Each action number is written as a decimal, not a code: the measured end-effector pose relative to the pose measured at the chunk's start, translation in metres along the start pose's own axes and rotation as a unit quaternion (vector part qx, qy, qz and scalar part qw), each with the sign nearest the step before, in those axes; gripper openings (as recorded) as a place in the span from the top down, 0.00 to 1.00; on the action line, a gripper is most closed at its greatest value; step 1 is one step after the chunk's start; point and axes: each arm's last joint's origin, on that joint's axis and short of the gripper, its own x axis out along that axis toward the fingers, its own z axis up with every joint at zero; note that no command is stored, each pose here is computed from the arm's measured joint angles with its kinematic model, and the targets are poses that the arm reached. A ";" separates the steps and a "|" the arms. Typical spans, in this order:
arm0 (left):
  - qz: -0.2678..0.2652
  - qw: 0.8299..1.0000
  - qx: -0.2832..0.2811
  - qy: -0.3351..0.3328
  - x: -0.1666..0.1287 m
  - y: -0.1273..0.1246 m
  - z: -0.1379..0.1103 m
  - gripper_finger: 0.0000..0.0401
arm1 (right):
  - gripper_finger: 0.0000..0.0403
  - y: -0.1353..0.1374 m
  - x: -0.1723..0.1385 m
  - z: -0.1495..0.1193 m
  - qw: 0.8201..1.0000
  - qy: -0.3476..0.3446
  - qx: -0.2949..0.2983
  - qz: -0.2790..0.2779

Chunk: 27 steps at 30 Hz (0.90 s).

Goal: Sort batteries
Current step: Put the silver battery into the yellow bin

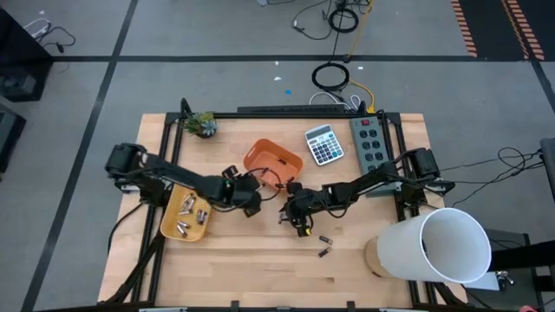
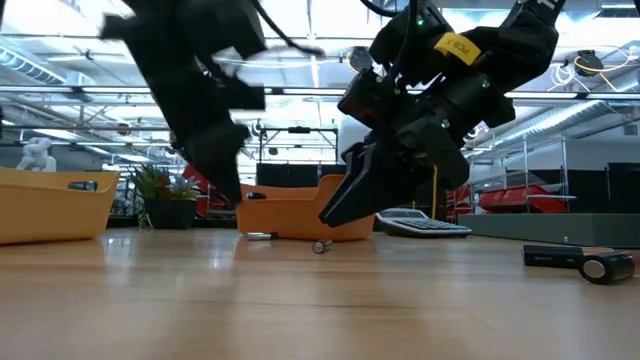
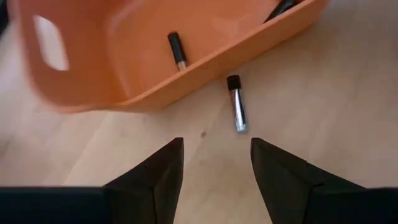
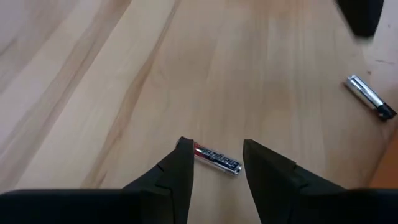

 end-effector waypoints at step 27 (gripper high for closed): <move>-0.143 0.984 0.052 0.089 0.014 0.004 0.002 0.98 | 0.68 0.007 0.000 -0.003 1.000 0.016 -0.020 0.009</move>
